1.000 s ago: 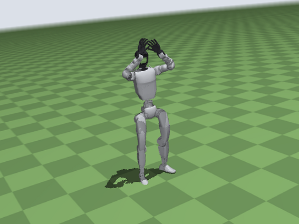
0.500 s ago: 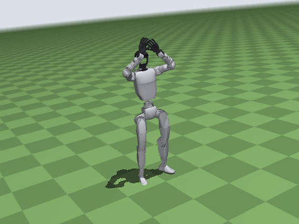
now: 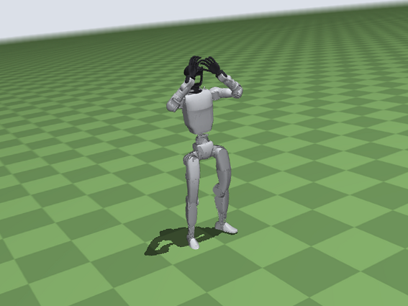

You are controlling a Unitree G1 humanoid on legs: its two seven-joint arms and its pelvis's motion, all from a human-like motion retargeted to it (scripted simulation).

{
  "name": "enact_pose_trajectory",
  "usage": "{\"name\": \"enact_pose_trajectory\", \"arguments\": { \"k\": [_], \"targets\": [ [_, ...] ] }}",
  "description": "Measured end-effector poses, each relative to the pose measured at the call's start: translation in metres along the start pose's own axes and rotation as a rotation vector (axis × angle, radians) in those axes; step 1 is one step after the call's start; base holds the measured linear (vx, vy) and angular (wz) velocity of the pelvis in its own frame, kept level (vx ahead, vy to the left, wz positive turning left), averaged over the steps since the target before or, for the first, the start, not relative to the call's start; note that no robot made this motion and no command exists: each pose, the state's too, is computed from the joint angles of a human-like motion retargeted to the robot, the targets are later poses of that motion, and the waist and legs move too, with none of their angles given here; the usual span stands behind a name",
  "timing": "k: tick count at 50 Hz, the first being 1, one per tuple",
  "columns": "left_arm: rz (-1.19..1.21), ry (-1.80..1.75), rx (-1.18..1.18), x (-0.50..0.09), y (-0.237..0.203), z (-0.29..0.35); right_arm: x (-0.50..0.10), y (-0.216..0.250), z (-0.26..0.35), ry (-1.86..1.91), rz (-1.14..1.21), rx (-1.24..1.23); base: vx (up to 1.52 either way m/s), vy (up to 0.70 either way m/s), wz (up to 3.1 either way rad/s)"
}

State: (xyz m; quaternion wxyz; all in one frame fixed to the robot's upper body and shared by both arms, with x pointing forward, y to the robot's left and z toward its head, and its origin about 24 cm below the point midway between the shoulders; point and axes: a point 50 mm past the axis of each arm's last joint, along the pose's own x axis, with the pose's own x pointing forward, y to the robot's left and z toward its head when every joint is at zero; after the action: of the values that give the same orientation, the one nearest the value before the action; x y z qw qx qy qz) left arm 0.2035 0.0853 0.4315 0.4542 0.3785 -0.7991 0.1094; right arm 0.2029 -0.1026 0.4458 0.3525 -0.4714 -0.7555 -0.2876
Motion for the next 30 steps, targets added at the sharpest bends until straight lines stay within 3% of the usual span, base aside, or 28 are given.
{"name": "enact_pose_trajectory", "arguments": {
  "k": [6,10,13,16,19,22,25,30],
  "targets": [
    [-0.185,0.335,0.237,0.06,-0.059,-0.088,0.051,0.09,-0.045,0.267,0.245,-0.124,0.0,0.0,0.0],
    [-0.269,0.406,0.222,0.054,-0.07,-0.097,0.043,0.102,-0.055,0.355,0.336,-0.091,0.0,0.0,0.0],
    [-0.17,0.278,0.093,0.044,-0.065,-0.067,0.034,0.078,-0.045,0.244,0.182,-0.091,0.0,0.02,0.02],
    [-0.081,0.155,-0.052,0.007,-0.032,-0.025,0.008,0.031,-0.023,0.111,0.061,-0.028,0.0,0.02,0.01],
    [-0.052,0.113,-0.187,-0.036,0.009,0.009,-0.023,-0.014,0.0,0.037,0.049,0.08,0.0,0.0,0.0],
    [-0.039,0.112,-0.24,-0.046,0.018,0.022,-0.03,-0.027,0.014,0.018,0.046,0.148,0.0,0.0,0.0],
    [-0.032,0.047,-0.043,-0.011,0.004,0.002,0.003,-0.016,0.007,-0.048,-0.009,0.008,0.0,0.0,0.0],
    [-0.07,0.225,0.279,0.055,-0.046,-0.073,0.066,0.059,-0.027,0.134,0.064,-0.124,-0.05,-0.07,-0.1]
  ]
}}
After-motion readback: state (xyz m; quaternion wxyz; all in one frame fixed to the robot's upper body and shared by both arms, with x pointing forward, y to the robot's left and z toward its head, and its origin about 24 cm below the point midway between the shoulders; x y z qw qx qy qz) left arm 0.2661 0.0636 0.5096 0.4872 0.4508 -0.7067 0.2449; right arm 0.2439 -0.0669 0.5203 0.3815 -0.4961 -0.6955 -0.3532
